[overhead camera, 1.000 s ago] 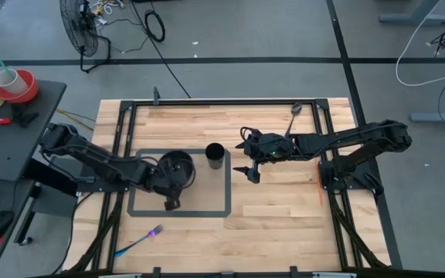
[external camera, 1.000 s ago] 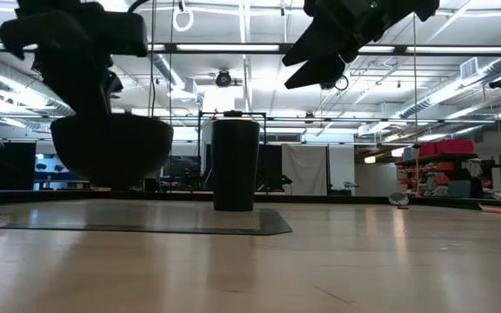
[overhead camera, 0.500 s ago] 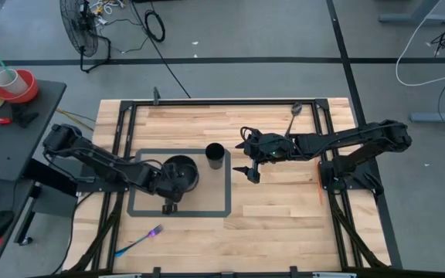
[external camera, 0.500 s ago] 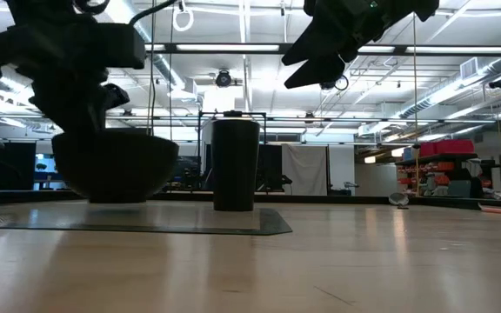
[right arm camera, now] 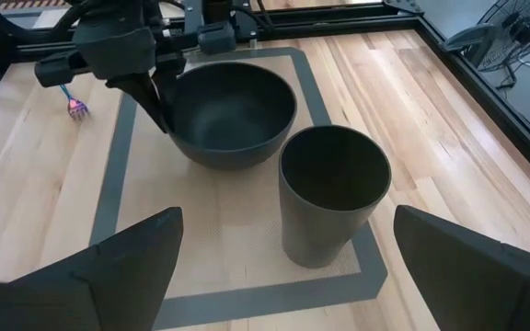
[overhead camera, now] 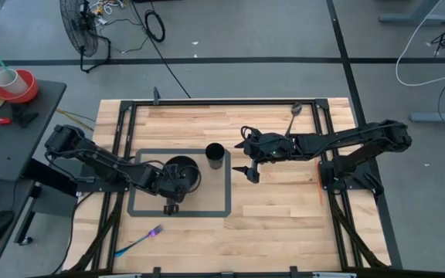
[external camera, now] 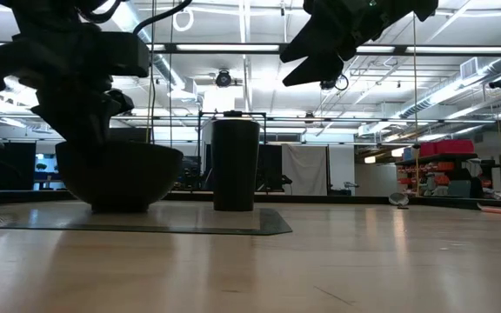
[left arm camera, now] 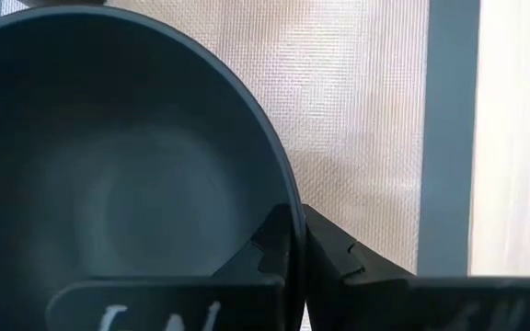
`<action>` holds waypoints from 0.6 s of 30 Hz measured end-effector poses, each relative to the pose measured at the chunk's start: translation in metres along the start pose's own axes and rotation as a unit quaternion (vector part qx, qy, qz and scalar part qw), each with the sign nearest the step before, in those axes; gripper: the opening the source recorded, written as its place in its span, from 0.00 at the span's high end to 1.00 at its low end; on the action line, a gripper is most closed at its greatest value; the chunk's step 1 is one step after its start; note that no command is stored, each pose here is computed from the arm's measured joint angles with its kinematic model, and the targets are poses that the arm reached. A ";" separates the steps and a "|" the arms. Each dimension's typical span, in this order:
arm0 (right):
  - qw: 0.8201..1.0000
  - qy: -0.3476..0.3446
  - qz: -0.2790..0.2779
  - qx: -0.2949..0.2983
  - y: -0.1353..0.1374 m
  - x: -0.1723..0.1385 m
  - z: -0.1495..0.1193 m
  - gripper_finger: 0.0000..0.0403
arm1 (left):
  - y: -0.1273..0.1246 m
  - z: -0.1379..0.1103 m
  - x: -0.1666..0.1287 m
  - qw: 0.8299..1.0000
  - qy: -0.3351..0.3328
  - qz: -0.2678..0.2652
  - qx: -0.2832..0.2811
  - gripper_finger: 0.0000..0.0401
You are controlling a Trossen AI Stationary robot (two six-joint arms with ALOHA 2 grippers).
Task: Pick & Place Utensil
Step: Put the black bowl on the gray mat
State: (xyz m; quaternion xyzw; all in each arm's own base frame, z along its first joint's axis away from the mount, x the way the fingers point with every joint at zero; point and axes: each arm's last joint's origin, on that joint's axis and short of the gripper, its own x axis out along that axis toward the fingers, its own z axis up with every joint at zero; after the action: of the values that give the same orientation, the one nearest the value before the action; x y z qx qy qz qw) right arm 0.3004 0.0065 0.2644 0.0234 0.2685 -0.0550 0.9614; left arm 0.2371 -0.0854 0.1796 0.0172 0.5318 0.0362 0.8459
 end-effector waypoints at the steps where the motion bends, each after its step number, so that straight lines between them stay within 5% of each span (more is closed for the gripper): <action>1: 1.000 0.000 0.000 0.000 0.000 0.000 0.000 0.01 | 0.000 0.000 0.000 1.000 0.002 -0.003 0.000 0.96; 18: 1.000 0.000 0.000 0.000 0.000 0.000 0.000 0.01 | -0.001 -0.003 -0.001 0.999 0.025 -0.029 -0.011 0.96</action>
State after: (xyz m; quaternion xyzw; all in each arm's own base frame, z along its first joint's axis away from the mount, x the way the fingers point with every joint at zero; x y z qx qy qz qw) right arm 0.3004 0.0065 0.2644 0.0232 0.2686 -0.0549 0.9614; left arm 0.2342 -0.0864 0.1791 -0.0086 0.5527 0.0180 0.8331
